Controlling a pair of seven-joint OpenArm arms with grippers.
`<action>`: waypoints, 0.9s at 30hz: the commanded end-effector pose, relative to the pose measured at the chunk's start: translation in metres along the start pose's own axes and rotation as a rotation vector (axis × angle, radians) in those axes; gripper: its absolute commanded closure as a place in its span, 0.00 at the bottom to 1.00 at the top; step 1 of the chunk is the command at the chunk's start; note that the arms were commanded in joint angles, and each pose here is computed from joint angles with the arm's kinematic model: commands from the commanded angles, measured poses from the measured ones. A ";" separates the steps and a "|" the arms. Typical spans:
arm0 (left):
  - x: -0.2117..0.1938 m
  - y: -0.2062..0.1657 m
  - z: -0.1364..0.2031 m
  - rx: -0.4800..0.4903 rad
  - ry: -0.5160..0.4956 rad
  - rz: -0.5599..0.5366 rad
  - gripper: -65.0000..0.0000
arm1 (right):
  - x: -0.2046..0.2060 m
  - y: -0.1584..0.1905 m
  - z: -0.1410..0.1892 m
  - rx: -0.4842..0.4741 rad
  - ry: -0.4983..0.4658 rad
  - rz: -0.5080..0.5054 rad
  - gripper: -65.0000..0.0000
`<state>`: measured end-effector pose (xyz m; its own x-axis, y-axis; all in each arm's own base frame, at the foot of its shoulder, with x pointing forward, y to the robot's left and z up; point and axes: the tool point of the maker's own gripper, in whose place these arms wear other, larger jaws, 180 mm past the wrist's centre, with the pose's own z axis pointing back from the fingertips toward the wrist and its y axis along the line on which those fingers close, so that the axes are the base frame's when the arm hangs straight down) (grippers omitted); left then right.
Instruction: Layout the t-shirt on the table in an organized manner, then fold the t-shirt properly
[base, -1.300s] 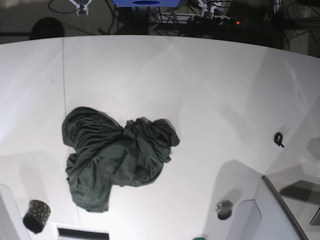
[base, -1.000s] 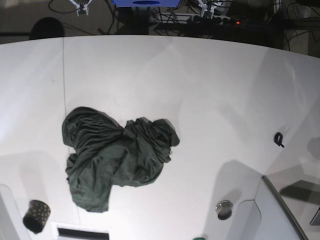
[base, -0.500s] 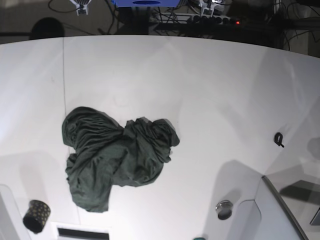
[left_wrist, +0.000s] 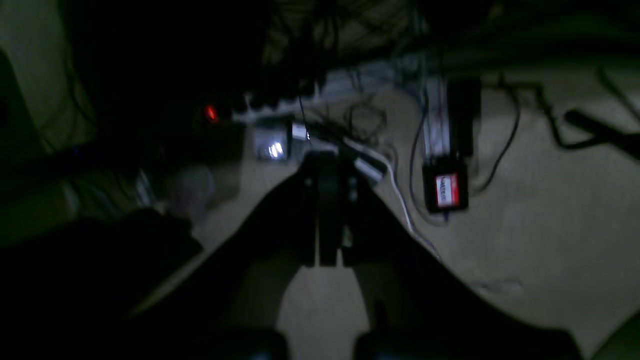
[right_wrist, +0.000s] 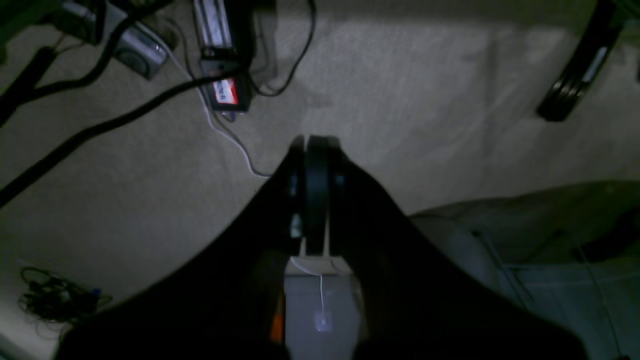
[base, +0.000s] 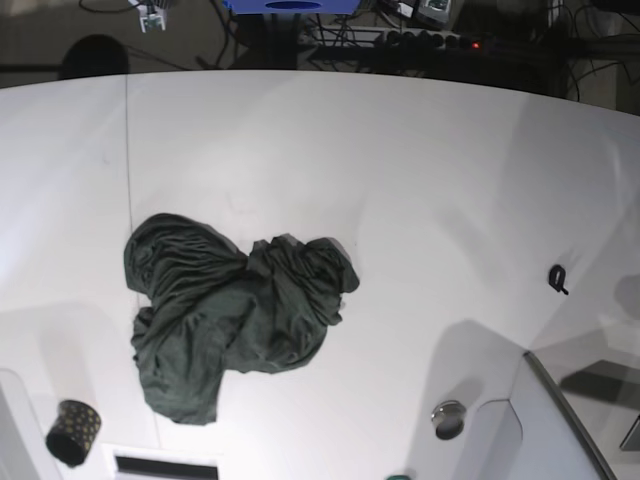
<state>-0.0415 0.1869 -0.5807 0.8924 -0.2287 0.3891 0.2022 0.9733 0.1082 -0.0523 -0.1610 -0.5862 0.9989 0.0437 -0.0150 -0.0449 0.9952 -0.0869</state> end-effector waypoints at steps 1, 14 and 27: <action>-0.007 0.001 0.013 -0.005 -0.002 -0.024 1.00 | 0.002 -0.003 0.011 -0.004 -0.013 0.004 1.00; 0.136 0.010 0.088 -0.006 -0.415 -0.102 1.00 | 0.140 -0.055 0.166 -0.122 -0.429 -0.037 1.00; 0.297 0.026 0.065 0.092 -0.529 0.033 1.00 | 0.404 0.003 0.284 -0.035 -0.921 0.120 0.91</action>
<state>0.2038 0.1414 -0.4081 0.5793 -0.1929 0.7920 0.1218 0.9812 0.1499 0.3488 -0.1174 -0.3204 0.6327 0.2205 0.7423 -0.1385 0.9754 -0.1717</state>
